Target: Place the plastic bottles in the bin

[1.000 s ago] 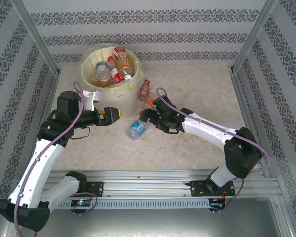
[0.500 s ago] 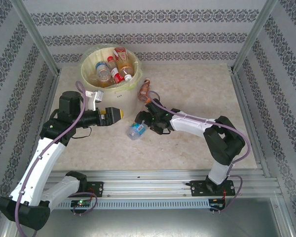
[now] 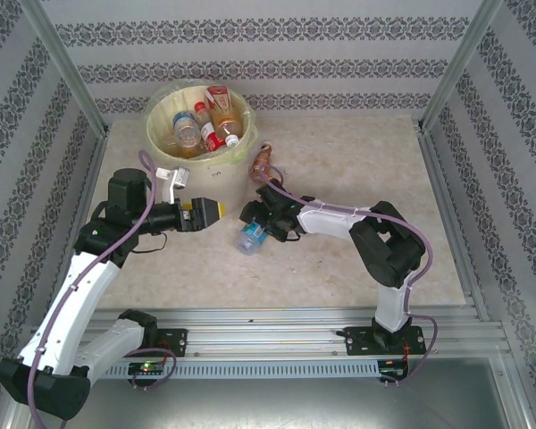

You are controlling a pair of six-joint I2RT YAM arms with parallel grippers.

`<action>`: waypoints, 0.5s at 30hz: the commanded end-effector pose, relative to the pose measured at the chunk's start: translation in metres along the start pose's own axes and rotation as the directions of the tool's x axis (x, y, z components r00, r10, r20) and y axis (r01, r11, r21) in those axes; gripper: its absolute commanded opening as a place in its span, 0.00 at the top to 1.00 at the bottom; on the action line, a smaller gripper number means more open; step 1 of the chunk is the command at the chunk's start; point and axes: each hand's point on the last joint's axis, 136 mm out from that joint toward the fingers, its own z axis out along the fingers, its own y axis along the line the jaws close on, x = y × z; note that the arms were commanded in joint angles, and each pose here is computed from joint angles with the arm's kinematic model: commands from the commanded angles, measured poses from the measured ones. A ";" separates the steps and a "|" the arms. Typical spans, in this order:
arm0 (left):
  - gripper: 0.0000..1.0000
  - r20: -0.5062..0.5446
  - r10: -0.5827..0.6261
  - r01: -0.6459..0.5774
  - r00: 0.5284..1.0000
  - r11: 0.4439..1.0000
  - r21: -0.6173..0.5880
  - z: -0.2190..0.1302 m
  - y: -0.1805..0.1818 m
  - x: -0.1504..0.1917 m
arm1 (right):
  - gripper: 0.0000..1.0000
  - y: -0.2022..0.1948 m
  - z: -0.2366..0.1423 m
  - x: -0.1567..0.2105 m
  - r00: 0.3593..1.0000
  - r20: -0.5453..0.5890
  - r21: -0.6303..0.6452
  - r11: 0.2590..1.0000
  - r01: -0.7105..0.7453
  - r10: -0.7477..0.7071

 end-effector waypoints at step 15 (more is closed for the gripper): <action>0.00 -0.101 0.008 -0.007 0.995 1.000 0.009 0.021 0.000 0.051 | 0.40 -0.010 -0.045 -0.015 0.985 0.109 0.046 0.990 0.131 -0.135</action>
